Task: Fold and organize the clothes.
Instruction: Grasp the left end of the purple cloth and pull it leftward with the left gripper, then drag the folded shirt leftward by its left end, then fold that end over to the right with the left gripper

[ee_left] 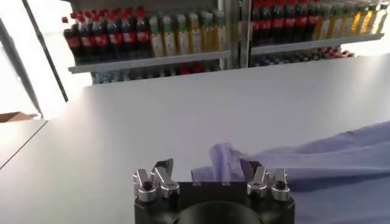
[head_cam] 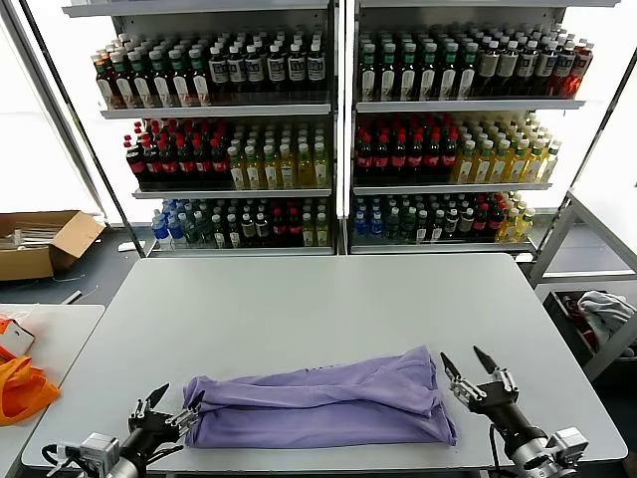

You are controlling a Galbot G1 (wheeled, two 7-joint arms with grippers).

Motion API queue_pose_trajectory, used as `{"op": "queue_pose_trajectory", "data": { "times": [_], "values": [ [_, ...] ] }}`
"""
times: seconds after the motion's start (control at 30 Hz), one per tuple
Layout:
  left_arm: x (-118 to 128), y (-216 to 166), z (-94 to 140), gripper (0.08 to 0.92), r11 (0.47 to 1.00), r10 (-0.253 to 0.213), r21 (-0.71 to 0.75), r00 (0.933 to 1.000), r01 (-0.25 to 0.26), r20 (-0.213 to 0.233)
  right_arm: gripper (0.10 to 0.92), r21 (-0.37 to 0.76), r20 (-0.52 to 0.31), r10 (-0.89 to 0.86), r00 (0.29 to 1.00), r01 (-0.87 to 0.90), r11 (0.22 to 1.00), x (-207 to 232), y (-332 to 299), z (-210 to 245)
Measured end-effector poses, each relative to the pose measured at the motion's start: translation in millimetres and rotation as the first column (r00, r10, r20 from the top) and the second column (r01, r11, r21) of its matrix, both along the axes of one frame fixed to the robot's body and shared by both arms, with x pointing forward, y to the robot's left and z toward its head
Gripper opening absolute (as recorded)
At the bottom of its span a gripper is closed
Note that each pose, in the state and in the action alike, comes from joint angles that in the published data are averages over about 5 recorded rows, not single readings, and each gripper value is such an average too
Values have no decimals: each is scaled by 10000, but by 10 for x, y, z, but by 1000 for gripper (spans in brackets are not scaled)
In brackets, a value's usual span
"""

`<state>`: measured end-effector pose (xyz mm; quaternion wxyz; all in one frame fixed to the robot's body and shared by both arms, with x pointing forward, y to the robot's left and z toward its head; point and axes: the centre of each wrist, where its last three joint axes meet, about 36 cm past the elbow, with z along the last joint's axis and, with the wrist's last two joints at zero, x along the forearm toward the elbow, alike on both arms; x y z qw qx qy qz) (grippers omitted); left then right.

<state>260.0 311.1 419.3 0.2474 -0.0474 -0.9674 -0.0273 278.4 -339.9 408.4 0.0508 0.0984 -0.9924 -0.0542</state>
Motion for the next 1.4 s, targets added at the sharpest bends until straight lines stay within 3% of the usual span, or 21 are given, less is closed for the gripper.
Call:
{"op": "queue_pose_trajectory", "data": {
  "times": [0.13,0.33,0.5,0.77,0.93,1.13,1.27,1.4],
  "values": [
    [-70,-207,-106,812,9958,831,-365,9965,-835,-129,820,41,335,-428,9985,427,9991,-72,-51,-36],
    [-78,-480,-184,815,9790,1764,-938,9827,-1812,-566,823,109,608,-804,9949,799,9967,-157,-93,-63],
    [-61,-651,-198,698,9668,2087,-1310,9736,-2196,-922,823,165,785,-963,9923,953,9953,-183,-110,-60],
    [11,-739,-226,464,9553,2142,-1772,9672,-2367,-1367,823,259,902,-1067,9902,1048,9942,-210,-109,-69],
    [108,-690,-233,308,9490,1979,-2193,9694,-2266,-1454,823,241,973,-1088,9893,1069,9940,-217,-129,-49],
    [318,-395,-205,141,9569,1584,-2276,9810,-1805,-1119,823,238,1111,-1114,9875,1094,9937,-213,-154,7],
    [496,-13,-133,99,9693,1399,-1951,9882,-1496,-627,823,241,1204,-1127,9863,1106,9936,-205,-160,37],
    [674,472,-21,97,9805,1382,-1402,9904,-1379,-72,823,207,1228,-1133,9859,1116,9935,-207,-171,49]
  ]
}}
